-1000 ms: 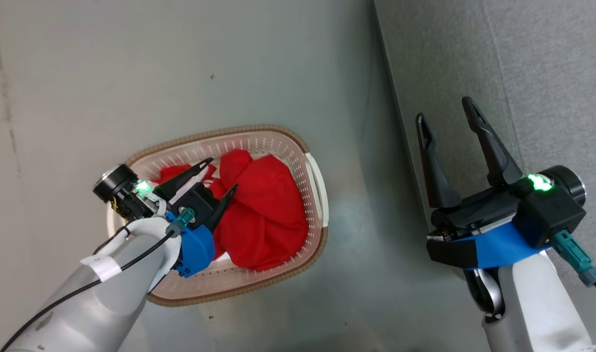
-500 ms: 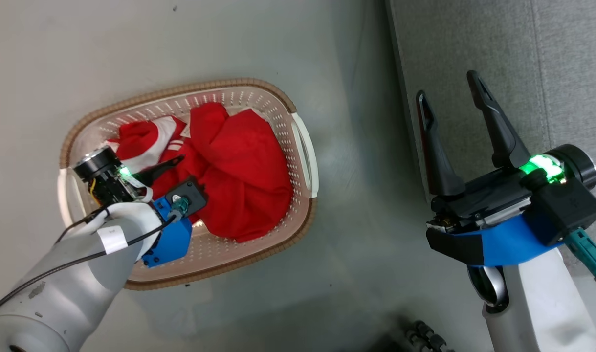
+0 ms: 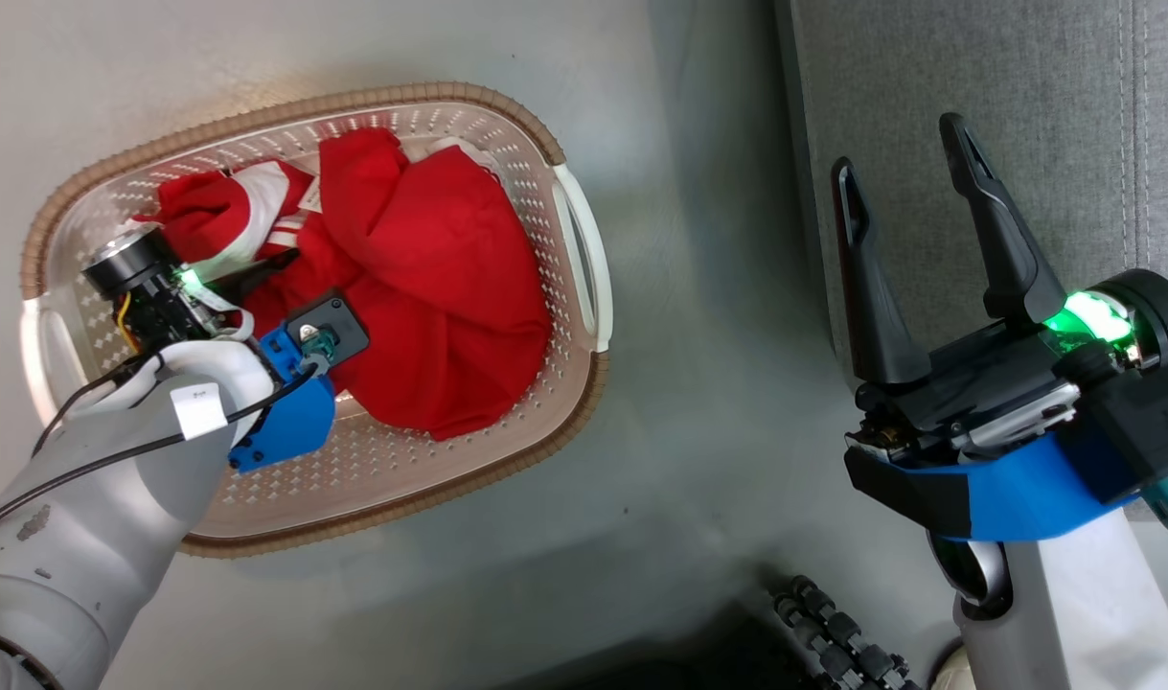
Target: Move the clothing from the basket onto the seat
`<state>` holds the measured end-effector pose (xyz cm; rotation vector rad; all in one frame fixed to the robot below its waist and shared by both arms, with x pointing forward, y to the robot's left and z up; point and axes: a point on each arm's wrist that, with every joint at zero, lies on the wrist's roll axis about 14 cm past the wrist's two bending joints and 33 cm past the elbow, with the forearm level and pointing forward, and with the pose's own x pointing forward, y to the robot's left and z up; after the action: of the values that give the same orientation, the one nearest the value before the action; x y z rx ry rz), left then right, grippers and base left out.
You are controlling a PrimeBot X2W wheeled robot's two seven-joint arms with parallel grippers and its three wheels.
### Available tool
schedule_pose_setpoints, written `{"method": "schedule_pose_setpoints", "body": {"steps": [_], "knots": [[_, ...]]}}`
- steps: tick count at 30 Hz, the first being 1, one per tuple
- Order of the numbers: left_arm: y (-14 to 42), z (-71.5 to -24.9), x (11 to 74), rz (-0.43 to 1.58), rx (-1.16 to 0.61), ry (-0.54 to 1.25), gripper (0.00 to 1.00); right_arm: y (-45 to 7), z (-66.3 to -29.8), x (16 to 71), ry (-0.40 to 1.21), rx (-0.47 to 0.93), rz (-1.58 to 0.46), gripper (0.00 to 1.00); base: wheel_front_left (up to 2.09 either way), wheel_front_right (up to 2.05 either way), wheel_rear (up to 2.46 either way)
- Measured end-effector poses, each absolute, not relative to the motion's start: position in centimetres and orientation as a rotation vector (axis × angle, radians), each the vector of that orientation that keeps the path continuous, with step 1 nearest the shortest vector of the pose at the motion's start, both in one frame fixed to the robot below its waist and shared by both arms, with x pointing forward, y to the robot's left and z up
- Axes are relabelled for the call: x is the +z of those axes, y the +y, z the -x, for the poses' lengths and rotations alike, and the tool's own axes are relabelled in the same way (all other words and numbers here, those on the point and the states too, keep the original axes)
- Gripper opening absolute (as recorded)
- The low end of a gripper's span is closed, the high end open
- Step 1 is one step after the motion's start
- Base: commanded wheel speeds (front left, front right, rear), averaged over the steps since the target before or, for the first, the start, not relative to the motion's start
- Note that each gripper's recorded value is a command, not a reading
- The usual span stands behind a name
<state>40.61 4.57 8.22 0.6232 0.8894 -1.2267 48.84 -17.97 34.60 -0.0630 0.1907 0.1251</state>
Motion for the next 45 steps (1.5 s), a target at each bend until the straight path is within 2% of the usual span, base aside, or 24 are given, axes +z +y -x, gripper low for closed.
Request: {"method": "schedule_pose_setpoints", "body": {"steps": [15,16,17,18,30,45], "knots": [[6.2,-41.2,5.4,-0.721,-1.193,0.997,1.00,-18.0,-47.8,32.9,0.238,0.120,0.062,1.00,0.00,0.00,0.00],[6.4,-41.1,5.3,-0.730,-1.187,1.012,0.81,-18.0,-47.8,32.9,0.238,0.121,0.061,1.00,0.00,0.00,0.00],[6.6,-41.0,5.2,-0.739,-1.183,1.026,0.38,-18.0,-47.7,32.9,0.239,0.122,0.061,1.00,0.00,0.00,0.00],[6.7,-40.9,5.1,-0.751,-1.186,1.032,0.00,-17.9,-47.6,32.8,0.242,0.123,0.063,1.00,0.00,0.00,0.00],[5.4,-40.9,6.0,-0.748,-1.208,0.997,0.00,-17.5,-48.3,33.9,0.205,0.137,0.067,1.00,0.00,0.00,0.00],[2.7,-40.5,13.5,-0.540,-1.152,0.856,0.00,-16.2,-49.3,38.9,0.088,0.164,0.051,1.00,0.00,0.00,0.00]]}}
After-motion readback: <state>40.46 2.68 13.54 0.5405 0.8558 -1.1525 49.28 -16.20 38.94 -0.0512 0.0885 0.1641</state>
